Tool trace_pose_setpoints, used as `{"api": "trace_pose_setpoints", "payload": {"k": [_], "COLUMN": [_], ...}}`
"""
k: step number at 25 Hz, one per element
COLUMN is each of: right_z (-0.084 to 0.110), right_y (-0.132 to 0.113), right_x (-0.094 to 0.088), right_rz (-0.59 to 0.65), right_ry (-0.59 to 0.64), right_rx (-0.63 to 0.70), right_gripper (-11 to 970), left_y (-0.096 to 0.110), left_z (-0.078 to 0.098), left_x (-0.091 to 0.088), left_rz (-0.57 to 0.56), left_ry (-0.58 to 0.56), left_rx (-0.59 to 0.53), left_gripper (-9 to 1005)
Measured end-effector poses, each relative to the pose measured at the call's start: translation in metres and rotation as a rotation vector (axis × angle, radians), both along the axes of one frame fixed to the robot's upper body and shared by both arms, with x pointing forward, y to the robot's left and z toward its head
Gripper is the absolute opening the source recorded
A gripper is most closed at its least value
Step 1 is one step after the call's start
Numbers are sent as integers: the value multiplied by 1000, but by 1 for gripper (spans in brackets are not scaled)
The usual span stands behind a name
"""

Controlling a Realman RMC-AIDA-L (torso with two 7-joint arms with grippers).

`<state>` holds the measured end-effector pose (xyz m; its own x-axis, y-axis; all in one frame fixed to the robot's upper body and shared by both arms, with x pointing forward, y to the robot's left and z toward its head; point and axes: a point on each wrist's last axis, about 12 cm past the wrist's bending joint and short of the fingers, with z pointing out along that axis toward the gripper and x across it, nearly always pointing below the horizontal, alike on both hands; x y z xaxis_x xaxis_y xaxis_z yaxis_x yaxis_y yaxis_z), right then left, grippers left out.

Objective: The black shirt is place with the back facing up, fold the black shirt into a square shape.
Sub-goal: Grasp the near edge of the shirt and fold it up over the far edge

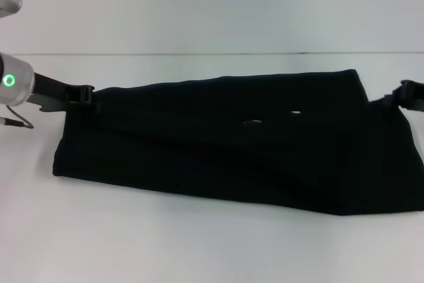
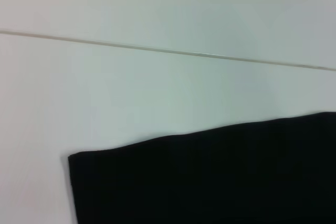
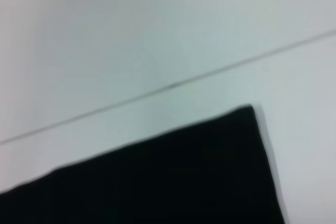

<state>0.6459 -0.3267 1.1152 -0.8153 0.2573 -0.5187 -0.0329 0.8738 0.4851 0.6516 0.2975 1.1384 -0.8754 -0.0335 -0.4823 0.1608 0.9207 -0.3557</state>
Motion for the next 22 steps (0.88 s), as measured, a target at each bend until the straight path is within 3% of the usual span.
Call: {"api": "trace_pose_setpoints", "payload": {"k": [13, 22], "right_z": [33, 9], "right_y": [28, 42], "right_x": [37, 43], "right_rz": [-38, -108], "right_ry": [-165, -191], "right_rx": [-36, -124], "right_gripper": [65, 70], "left_y": [2, 1], "left_z": [9, -3], "left_x": [3, 10], "left_rz": [35, 123], "left_ry": [-4, -114], "left_rx": [9, 59], "left_gripper": [9, 11]}}
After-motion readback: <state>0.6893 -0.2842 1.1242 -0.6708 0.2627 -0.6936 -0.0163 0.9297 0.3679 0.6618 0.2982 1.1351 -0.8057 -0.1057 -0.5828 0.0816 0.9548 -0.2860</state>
